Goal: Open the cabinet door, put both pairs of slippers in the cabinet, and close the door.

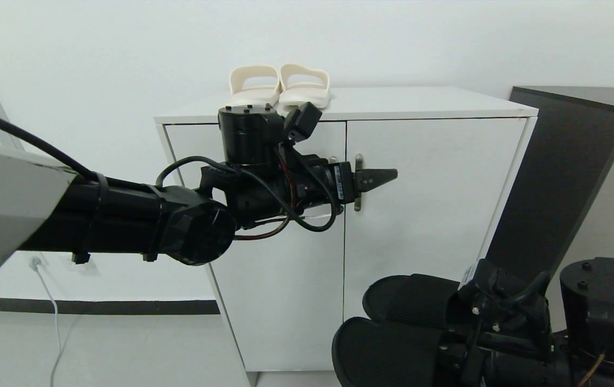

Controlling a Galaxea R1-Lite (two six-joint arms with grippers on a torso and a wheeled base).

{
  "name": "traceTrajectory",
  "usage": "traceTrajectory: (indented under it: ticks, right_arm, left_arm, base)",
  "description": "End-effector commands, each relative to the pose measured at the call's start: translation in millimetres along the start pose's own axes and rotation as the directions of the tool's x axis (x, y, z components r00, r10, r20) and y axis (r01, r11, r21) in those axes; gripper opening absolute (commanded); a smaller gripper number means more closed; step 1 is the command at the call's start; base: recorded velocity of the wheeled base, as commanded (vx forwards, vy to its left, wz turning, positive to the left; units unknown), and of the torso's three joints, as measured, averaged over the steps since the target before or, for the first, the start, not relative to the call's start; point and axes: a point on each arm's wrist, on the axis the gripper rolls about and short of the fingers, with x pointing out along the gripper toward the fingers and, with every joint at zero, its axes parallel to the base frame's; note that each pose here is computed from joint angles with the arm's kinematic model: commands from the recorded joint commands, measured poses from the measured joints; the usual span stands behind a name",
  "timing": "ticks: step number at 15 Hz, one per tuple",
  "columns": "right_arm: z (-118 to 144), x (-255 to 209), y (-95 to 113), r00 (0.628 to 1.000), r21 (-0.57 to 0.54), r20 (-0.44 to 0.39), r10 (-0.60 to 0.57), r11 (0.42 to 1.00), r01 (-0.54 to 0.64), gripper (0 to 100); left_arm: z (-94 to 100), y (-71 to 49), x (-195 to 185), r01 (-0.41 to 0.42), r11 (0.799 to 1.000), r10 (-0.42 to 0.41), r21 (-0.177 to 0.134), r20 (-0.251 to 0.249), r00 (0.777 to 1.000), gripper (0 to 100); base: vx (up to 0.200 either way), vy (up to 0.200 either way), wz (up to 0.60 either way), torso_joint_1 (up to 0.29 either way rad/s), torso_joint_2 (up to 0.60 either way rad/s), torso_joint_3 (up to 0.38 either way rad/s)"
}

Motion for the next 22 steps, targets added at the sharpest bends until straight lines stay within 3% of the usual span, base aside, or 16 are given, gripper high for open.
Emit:
traceTrajectory:
  ticks: [1, 6, 7, 12, 18, 22]
  right_arm:
    - [-0.2, 0.4, 0.1, 1.000, -0.001, -0.001, 0.001, 1.000, -0.001, 0]
    - [-0.9, 0.7, 0.1, 1.000, 0.001, -0.004, 0.001, 1.000, -0.001, 0]
    - [-0.4, 0.8, 0.1, 1.000, 0.001, -0.003, 0.001, 1.000, -0.001, 0]
    - [-3.1, 1.1, 0.2, 1.000, -0.003, -0.013, 0.003, 1.000, -0.003, 0]
    - [-6.6, -5.8, 3.2, 0.998, -0.011, -0.010, 0.065, 0.998, -0.065, 0]
    - [-6.8, -4.7, 2.9, 0.998, -0.023, -0.013, 0.059, 0.998, -0.060, 0]
  left_arm:
    - [0.2, 3.4, 6.7, -0.004, 1.000, 0.004, 0.002, 0.007, 1.000, 100]
    - [-9.3, 11.9, 23.0, -0.005, 1.000, 0.005, -0.004, -0.009, 1.000, 100]
    - [-9.5, 12.7, 23.1, -0.006, 1.000, 0.006, -0.004, -0.008, 1.000, 0]
    - [-9.9, 10.8, 17.1, -0.010, 1.000, 0.010, -0.007, -0.013, 1.000, 0]
    - [-10.5, -10.5, -27.2, -0.012, 1.000, 0.012, -0.011, -0.035, 0.999, 0]
    - [-6.8, -23.9, -55.1, -0.001, 1.000, 0.001, -0.001, -0.003, 1.000, 0]
  base:
    - [0.000, 0.000, 0.00, 0.000, 0.00, 0.000]
    - [0.000, 0.000, 0.00, 0.000, 0.00, 0.000]
    - [0.000, 0.000, 0.00, 0.000, 0.00, 0.000]
    - [0.000, 0.000, 0.00, 0.000, 0.00, 0.000]
    - [0.000, 0.000, 0.00, 0.000, 0.00, 0.000]
    - [0.000, 0.000, 0.00, 0.000, 0.00, 0.000]
